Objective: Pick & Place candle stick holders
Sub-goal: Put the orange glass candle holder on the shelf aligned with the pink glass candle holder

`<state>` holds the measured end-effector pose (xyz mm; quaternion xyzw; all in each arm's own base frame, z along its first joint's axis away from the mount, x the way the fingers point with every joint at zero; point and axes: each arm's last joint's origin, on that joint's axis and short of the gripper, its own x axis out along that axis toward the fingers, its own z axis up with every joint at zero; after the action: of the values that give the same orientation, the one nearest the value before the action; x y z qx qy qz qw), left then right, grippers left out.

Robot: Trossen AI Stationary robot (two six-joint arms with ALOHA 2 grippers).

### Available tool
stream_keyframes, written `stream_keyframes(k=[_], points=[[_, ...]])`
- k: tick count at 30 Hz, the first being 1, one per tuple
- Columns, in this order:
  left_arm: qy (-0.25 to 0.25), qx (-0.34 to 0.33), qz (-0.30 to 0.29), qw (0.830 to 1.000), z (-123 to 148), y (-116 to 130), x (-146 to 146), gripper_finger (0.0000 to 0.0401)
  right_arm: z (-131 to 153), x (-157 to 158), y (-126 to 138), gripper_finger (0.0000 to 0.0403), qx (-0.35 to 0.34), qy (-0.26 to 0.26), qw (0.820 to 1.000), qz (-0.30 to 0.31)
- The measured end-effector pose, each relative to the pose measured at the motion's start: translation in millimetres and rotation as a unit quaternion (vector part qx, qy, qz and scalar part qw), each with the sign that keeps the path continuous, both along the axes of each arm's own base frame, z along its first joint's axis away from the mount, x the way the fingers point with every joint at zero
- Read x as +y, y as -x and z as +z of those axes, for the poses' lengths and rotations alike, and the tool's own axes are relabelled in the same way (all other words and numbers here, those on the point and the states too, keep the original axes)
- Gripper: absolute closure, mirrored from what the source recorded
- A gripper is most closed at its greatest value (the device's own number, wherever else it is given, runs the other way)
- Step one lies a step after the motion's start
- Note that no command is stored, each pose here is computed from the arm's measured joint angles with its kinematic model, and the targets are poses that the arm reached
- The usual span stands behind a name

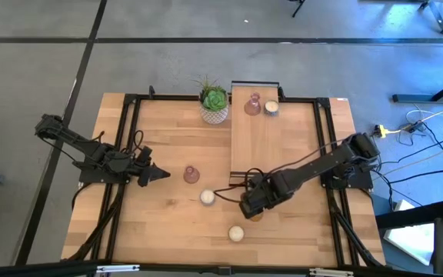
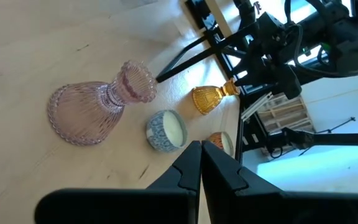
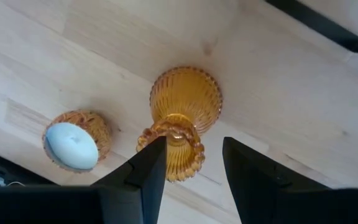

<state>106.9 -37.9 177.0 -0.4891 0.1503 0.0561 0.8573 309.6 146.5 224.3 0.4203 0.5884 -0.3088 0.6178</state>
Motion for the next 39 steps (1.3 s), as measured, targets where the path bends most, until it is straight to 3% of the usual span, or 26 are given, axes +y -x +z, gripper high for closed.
stream_keyframes(k=[15, 39], points=[[-0.003, -0.001, 0.003, 1.0, 0, 0, 0, 0.0395, -1, 5, 3, 0.0244, 0.002, 0.004, 1.0, -0.025], [-0.001, 0.001, -0.006, 1.0, 0, 0, 0, 0.0395, -15, 9, -2, 0.0294, 0.019, -0.003, 0.999, -0.038]])
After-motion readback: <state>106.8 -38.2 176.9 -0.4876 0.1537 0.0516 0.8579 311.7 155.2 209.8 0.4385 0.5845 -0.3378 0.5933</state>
